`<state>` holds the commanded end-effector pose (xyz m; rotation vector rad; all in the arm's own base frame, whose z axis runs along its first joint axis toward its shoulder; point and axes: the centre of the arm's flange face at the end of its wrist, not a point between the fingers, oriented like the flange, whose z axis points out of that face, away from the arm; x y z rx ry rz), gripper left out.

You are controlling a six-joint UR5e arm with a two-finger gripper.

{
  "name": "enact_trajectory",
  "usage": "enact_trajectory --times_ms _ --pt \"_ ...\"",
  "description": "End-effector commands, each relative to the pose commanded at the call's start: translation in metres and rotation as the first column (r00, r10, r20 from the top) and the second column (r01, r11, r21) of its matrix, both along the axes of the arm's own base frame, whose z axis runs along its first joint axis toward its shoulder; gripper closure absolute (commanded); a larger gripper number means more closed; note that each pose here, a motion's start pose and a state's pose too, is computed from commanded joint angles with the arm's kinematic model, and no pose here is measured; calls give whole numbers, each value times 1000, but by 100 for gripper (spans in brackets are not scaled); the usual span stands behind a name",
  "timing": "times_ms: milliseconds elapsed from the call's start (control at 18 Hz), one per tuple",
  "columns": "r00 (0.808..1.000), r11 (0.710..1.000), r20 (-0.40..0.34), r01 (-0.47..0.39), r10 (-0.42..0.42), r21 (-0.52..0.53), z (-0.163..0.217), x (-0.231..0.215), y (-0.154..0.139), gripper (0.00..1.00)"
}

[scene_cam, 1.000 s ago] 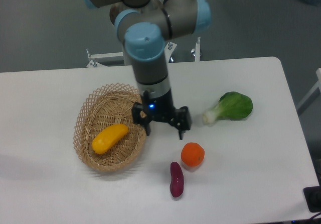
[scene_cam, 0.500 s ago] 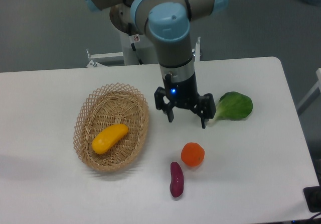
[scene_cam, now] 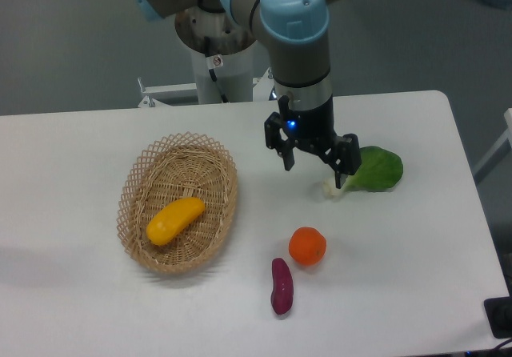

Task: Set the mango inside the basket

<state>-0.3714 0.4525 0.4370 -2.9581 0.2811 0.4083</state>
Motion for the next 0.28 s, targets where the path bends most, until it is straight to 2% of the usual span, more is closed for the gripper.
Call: enact_trajectory --times_ms 278 --pt "1000 1000 3 3 -3 -1 -2 0 0 0"
